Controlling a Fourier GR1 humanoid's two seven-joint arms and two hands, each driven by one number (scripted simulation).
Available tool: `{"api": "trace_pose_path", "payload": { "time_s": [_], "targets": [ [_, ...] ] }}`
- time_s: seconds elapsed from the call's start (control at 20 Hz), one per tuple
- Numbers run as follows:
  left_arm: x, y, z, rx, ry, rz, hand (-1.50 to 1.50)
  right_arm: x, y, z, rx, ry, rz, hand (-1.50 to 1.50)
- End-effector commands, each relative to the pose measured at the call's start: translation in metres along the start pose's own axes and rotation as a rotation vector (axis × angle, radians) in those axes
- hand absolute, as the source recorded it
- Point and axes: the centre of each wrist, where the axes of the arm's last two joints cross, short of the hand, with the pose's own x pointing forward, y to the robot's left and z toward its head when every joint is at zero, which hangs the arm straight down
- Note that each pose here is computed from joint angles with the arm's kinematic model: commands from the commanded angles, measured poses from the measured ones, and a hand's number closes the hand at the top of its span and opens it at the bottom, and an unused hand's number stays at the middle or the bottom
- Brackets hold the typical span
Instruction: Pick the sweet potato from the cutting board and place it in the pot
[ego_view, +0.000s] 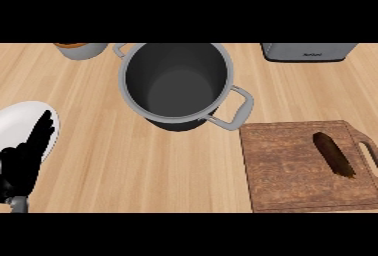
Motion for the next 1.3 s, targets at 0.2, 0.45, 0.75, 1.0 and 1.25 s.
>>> {"api": "trace_pose_path", "payload": {
  "time_s": [0.2,0.45,0.75,1.0,1.25],
  "targets": [
    [0.009,-0.014,-0.001,-0.035,-0.028,-0.003,0.0,0.046,-0.009,-0.012,0.322,0.182,0.251,-1.5],
    [0.012,-0.012,-0.013,-0.046,-0.051,-0.008,0.0,0.065,-0.003,-0.039,0.507,0.291,0.328,-1.5],
    [0.002,-0.011,-0.01,-0.046,-0.013,0.009,0.0,0.089,0.006,-0.082,0.629,0.322,0.322,-1.5],
    [0.01,-0.004,-0.01,-0.016,-0.02,-0.005,0.0,0.127,0.043,-0.09,0.675,0.336,0.385,-1.5],
    [-0.001,0.003,-0.005,-0.003,-0.008,0.0,0.0,0.111,0.06,-0.093,0.669,0.382,0.429,-1.5]
  ]
}}
